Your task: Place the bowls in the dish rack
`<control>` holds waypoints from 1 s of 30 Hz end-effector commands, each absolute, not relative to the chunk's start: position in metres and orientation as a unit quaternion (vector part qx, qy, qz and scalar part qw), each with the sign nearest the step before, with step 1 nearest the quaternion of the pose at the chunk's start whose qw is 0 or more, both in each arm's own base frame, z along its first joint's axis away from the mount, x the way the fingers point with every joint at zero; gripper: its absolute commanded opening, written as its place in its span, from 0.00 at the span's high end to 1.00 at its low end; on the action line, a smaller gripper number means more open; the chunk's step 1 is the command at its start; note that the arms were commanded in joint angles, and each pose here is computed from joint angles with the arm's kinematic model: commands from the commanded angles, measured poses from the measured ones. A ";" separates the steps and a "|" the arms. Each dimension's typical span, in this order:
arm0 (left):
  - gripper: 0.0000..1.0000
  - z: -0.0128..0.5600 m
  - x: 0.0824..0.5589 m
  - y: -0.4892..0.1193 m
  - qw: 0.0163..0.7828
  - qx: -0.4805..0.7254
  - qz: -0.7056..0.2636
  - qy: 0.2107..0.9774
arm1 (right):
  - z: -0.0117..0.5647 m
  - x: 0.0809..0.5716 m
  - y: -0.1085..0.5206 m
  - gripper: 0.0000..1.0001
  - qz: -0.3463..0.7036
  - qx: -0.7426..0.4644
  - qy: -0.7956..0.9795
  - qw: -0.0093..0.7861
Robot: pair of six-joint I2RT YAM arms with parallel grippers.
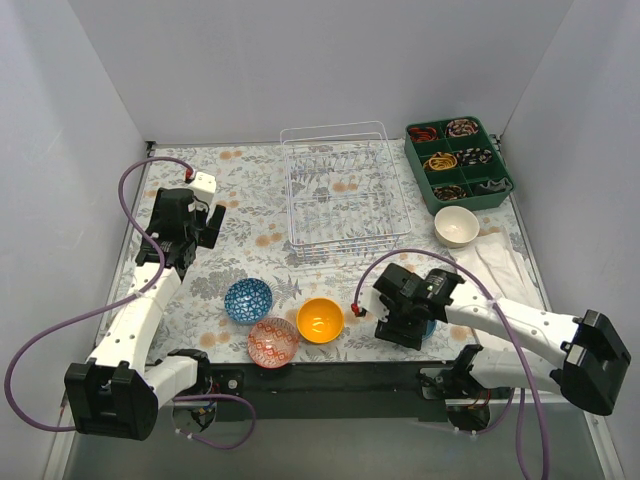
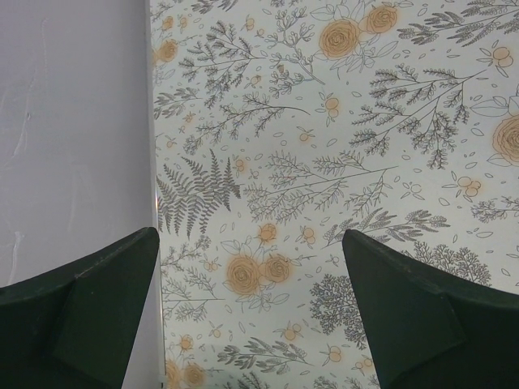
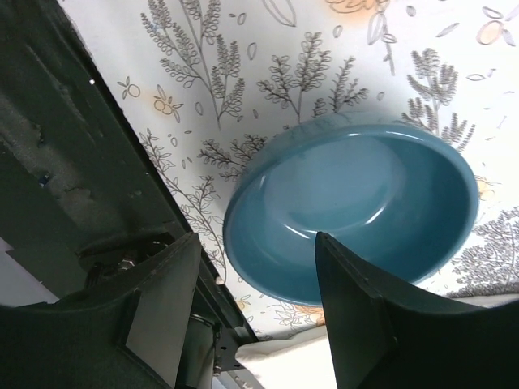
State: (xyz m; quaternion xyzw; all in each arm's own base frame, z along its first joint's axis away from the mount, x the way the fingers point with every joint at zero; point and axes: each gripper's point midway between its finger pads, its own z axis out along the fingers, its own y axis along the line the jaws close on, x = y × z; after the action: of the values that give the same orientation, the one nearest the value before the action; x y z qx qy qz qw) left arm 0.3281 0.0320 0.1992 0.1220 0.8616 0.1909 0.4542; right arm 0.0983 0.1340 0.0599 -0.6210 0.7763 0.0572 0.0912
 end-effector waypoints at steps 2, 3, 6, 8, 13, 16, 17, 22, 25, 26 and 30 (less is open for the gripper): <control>0.02 0.214 0.330 0.033 0.477 0.118 0.195 0.849 | 0.052 0.088 0.139 0.35 0.070 -0.641 0.761 0.068; 0.02 0.215 0.329 0.034 0.480 0.116 0.196 0.847 | 0.051 0.088 0.138 0.35 0.068 -0.642 0.761 0.064; 0.02 0.214 0.325 0.035 0.480 0.116 0.198 0.847 | 0.048 0.087 0.137 0.40 0.065 -0.643 0.761 0.057; 0.02 0.214 0.323 0.035 0.482 0.115 0.196 0.846 | 0.047 0.087 0.136 0.51 0.060 -0.642 0.763 0.054; 0.02 0.217 0.321 0.032 0.488 0.120 0.191 0.843 | 0.042 0.087 0.135 0.65 0.054 -0.640 0.765 0.042; 0.02 0.220 0.321 0.031 0.493 0.121 0.189 0.840 | 0.041 0.086 0.134 0.73 0.053 -0.641 0.765 0.037; 0.02 0.223 0.321 0.030 0.497 0.123 0.188 0.838 | 0.041 0.086 0.135 0.74 0.055 -0.641 0.765 0.036; 0.02 0.232 0.316 0.027 0.507 0.131 0.179 0.833 | 0.057 0.087 0.143 0.93 0.071 -0.647 0.758 0.049; 0.02 0.236 0.311 0.017 0.513 0.173 0.163 0.825 | 0.080 0.094 0.140 0.98 0.056 -0.655 0.751 0.065; 0.02 0.238 0.309 0.014 0.517 0.186 0.158 0.820 | 0.086 0.098 0.131 0.99 0.035 -0.666 0.743 0.061; 0.02 0.257 0.308 -0.006 0.547 0.237 0.124 0.793 | 0.117 0.096 0.131 0.99 0.043 -0.687 0.723 0.064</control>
State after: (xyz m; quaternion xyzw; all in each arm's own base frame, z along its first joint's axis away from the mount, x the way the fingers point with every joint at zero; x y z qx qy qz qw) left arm 0.3111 0.0143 0.2346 0.1779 0.8240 0.1581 0.5142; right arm 0.0955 0.1346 0.0785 -0.6572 0.7505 0.0436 0.0542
